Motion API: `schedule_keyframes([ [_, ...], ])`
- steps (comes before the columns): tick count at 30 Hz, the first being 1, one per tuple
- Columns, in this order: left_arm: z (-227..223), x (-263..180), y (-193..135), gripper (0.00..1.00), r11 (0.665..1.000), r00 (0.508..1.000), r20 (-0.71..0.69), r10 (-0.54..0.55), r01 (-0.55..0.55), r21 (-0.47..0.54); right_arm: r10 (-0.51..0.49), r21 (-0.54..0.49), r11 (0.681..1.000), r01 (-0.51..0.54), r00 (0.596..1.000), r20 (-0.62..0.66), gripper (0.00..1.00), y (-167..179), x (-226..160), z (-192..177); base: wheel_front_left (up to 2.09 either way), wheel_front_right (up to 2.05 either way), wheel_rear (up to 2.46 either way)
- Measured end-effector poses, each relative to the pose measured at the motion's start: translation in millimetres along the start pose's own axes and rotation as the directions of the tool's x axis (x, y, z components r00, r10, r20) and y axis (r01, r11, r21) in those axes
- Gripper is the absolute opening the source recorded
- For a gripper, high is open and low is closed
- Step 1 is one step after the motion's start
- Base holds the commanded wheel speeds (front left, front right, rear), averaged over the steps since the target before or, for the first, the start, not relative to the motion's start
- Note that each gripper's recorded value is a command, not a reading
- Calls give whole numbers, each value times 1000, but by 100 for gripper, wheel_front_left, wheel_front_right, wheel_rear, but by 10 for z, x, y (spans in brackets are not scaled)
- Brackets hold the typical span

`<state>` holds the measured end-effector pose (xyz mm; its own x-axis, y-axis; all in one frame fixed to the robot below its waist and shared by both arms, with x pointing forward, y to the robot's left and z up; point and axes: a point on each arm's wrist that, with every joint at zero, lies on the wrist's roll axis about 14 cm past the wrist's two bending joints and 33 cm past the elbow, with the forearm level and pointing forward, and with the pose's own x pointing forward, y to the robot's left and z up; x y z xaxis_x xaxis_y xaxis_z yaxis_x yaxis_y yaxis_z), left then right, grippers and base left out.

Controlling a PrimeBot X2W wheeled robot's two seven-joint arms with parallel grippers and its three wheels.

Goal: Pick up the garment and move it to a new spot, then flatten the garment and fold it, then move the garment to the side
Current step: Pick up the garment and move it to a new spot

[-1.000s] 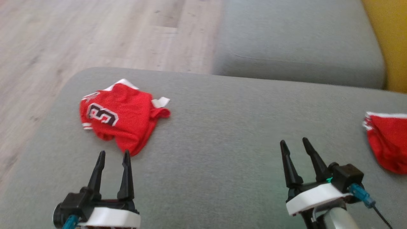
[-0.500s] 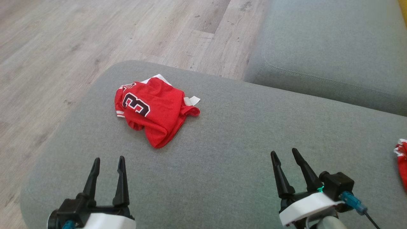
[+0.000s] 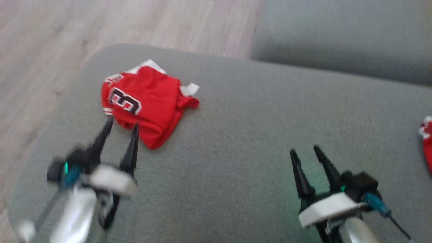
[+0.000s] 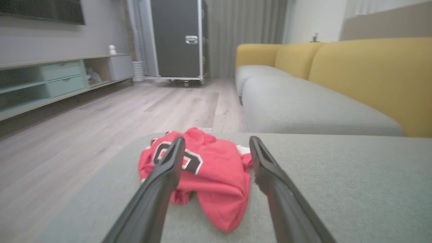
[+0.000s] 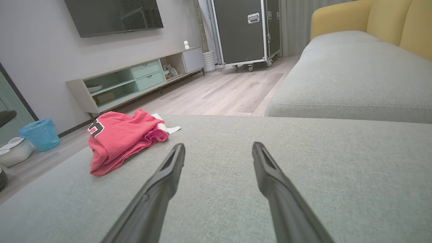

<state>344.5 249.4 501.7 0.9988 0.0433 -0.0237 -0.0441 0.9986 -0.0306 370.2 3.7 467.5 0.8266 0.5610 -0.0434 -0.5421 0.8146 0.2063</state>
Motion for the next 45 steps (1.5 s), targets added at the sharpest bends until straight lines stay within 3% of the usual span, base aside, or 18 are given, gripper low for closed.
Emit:
schedule_keyframes([
  [5, 28, 626, -161, 100, 987, 979, -160, -124, 139, 84, -45, 1, 999, 45, 999, 17, 100, -249, 171, 31, 0, 0, 0],
  [11, -364, 1049, -299, 100, 950, 886, -422, -191, 275, 148, -105, 15, 994, 105, 995, 4, 100, -538, 247, -63, 0, 0, 0],
  [19, -888, 1360, -612, 100, 912, 730, -634, -255, 399, 93, -205, 22, 979, 205, 979, -7, 100, -953, 218, -147, 0, 0, 0],
  [22, -1124, 1367, -615, 100, 918, 666, -705, -245, 394, 53, -236, 26, 971, 236, 972, -25, 100, -1063, 167, -222, 0, 0, 0],
  [27, -1383, 1381, -597, 100, 922, 603, -767, -221, 385, 37, -267, 24, 963, 268, 963, -26, 100, -1190, 136, -235, 0, 0, 0],
  [30, -1395, 1426, -581, 96, 927, 600, -771, -213, 374, 35, -275, 23, 961, 276, 961, -24, 100, -1219, 125, -230, 0, 0, 0],
  [32, -1398, 1449, -555, 0, 929, 598, -776, -202, 367, 41, -278, 22, 960, 279, 960, -24, 100, -1228, 116, -227, 0, 0, 0],
  [35, -1364, 1469, -508, 0, 932, 619, -762, -190, 358, 58, -280, 18, 960, 280, 960, -14, 100, -1225, 105, -186, 0, 0, 0],
  [38, -1209, 1564, -536, 0, 932, 700, -681, -215, 355, 70, -279, 12, 960, 279, 960, 1, 100, -1212, 91, -121, 0, 0, 0],
  [42, -793, 1734, -716, 0, 928, 827, -481, -291, 366, 68, -275, 2, 961, 275, 961, 30, 100, -1177, 61, 5, 0, 0, 0],
  [45, -383, 1810, -1011, 0, 912, 878, -294, -377, 407, 49, -277, 1, 961, 277, 960, 53, 100, -1151, 19, 103, 0, 0, 0],
])
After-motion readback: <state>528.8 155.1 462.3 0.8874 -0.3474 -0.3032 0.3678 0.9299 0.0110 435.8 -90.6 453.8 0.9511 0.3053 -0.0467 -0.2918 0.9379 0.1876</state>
